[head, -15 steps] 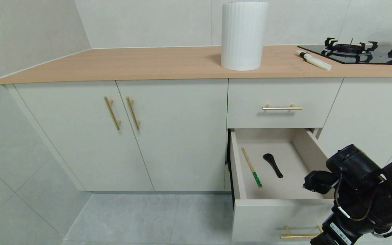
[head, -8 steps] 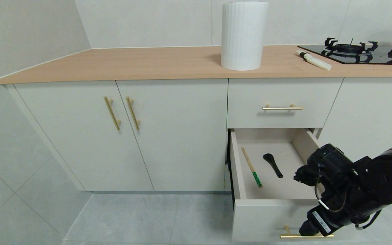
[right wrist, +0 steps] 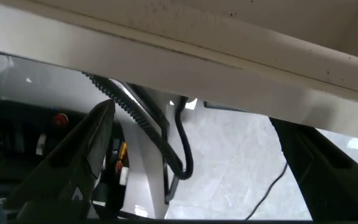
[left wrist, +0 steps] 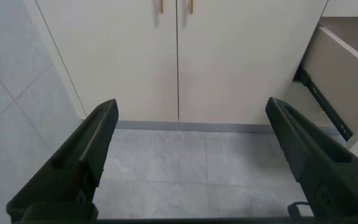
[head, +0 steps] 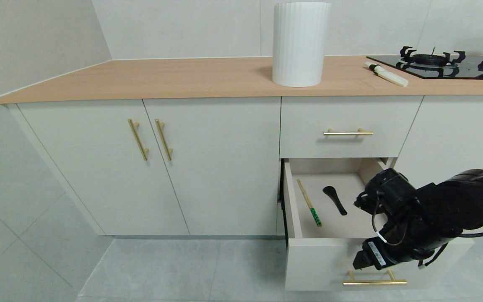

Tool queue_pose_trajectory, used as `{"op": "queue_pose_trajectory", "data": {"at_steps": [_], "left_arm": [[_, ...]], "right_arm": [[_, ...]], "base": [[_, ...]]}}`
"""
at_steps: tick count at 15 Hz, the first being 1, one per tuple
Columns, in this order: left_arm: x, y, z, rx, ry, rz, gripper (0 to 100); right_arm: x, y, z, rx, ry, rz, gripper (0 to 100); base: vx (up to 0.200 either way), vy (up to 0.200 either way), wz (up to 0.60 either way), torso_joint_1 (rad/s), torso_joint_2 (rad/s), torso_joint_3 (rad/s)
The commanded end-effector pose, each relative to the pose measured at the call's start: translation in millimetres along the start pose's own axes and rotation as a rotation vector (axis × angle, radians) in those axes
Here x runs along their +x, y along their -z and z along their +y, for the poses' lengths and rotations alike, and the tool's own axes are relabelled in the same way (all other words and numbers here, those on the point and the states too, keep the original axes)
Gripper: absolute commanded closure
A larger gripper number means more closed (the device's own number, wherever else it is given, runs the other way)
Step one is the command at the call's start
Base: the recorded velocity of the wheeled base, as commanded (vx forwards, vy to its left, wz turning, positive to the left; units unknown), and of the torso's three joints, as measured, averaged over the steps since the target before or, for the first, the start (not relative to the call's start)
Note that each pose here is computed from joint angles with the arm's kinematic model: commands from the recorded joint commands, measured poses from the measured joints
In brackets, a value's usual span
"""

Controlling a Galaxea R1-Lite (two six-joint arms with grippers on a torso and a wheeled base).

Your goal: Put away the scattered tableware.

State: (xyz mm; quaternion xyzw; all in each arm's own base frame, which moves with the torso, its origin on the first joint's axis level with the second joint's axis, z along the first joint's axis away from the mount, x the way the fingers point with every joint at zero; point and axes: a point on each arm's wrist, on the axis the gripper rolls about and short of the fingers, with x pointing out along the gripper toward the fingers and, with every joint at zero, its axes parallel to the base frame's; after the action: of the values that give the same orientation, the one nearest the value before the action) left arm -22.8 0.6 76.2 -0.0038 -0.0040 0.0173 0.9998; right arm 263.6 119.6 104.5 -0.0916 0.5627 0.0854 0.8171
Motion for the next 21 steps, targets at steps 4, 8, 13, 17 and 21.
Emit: {"op": "queue_pose_trajectory", "data": {"at_steps": [4, 8, 13, 17, 21], "left_arm": [[0, 0.0, 0.0, 0.000, -0.001, 0.000, 0], [0, 0.0, 0.0, 0.000, -0.001, 0.000, 0], [0, 0.0, 0.0, 0.000, -0.001, 0.000, 0], [0, 0.0, 0.0, 0.000, -0.001, 0.000, 0], [0, 0.0, 0.0, 0.000, -0.001, 0.000, 0]], "right_arm": [[10, -9, 1, 0.039, 0.001, -0.052, 0], [14, -15, 1, 0.071, 0.022, -0.108, 0], [36, -19, 3, 0.106, 0.111, -0.245, 0], [50, -28, 4, 0.133, 0.129, -0.347, 0], [71, -37, 2, 0.183, 0.162, -0.446, 0]], "base": [[0.000, 0.000, 0.00, 0.000, 0.00, 0.000], [0.000, 0.000, 0.00, 0.000, 0.00, 0.000], [0.000, 0.000, 0.00, 0.000, 0.00, 0.000], [0.000, 0.000, 0.00, 0.000, 0.00, 0.000], [0.000, 0.000, 0.00, 0.000, 0.00, 0.000]]}}
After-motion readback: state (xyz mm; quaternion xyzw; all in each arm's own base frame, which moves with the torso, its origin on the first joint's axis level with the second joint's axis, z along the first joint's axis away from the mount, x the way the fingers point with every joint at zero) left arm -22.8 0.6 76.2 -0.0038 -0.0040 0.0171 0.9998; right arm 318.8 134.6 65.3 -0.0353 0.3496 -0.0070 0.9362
